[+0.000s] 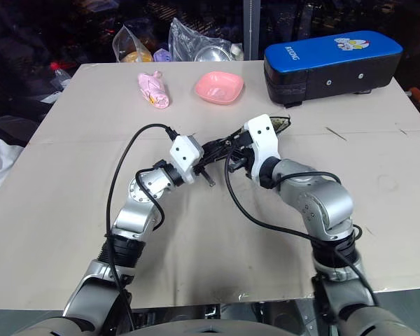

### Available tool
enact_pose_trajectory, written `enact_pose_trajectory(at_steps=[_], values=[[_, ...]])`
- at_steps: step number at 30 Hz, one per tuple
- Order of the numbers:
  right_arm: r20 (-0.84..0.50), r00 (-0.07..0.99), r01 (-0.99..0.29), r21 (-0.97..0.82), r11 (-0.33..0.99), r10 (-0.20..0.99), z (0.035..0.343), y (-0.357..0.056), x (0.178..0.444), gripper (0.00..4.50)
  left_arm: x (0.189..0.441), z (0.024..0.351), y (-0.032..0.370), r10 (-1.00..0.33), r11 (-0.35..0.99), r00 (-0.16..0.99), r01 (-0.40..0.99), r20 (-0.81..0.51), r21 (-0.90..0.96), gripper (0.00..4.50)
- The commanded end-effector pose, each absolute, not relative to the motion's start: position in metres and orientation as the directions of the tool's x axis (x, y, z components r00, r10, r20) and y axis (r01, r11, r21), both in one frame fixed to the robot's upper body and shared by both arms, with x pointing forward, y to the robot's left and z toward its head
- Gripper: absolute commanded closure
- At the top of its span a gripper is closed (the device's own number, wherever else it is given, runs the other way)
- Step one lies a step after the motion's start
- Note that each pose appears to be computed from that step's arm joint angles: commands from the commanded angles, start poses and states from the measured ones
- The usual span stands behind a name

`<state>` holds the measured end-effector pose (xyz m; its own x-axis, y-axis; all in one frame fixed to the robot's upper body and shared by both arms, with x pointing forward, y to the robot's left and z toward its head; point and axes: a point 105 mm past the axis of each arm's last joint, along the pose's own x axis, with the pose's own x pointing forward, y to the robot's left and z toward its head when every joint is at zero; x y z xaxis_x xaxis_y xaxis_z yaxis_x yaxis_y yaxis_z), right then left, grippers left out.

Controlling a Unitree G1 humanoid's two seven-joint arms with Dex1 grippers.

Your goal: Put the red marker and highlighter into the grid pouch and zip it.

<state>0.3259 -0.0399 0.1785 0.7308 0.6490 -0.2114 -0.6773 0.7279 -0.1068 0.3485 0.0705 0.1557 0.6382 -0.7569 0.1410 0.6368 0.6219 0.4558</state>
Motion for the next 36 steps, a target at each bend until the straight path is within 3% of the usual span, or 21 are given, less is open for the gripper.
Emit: enact_pose_trajectory(at_steps=[1, 8, 27, 32, 35, 36], values=[[-0.184, 0.809, -0.588, -0.276, 0.761, 0.558, 0.188, -0.056, 0.336, 4.45, 0.348, 0.178, 0.077, -0.732, 0.658, 0.641, 0.578, 0.230, 0.482, 4.50], [-0.100, 0.905, -0.415, -0.414, 0.810, 0.412, 0.212, -0.081, 0.349, 4.45, 0.349, 0.178, 0.077, -0.721, 0.670, 0.651, 0.567, 0.238, 0.480, 4.50], [-0.035, 0.999, -0.019, -0.333, 0.943, 0.007, 0.219, -0.186, 0.374, 4.45, 0.354, 0.178, 0.082, -0.708, 0.680, 0.664, 0.545, 0.242, 0.491, 4.50], [-0.049, 0.998, -0.043, -0.224, 0.974, 0.033, 0.215, -0.183, 0.373, 4.45, 0.354, 0.177, 0.083, -0.705, 0.679, 0.667, 0.539, 0.240, 0.498, 4.50], [-0.059, 0.988, -0.144, -0.068, 0.987, 0.140, 0.214, -0.170, 0.369, 4.45, 0.353, 0.175, 0.081, -0.720, 0.659, 0.657, 0.542, 0.226, 0.522, 4.50], [-0.060, 0.984, -0.171, -0.036, 0.985, 0.169, 0.214, -0.169, 0.367, 4.20, 0.352, 0.173, 0.081, -0.724, 0.651, 0.654, 0.543, 0.220, 0.530, 4.50]])
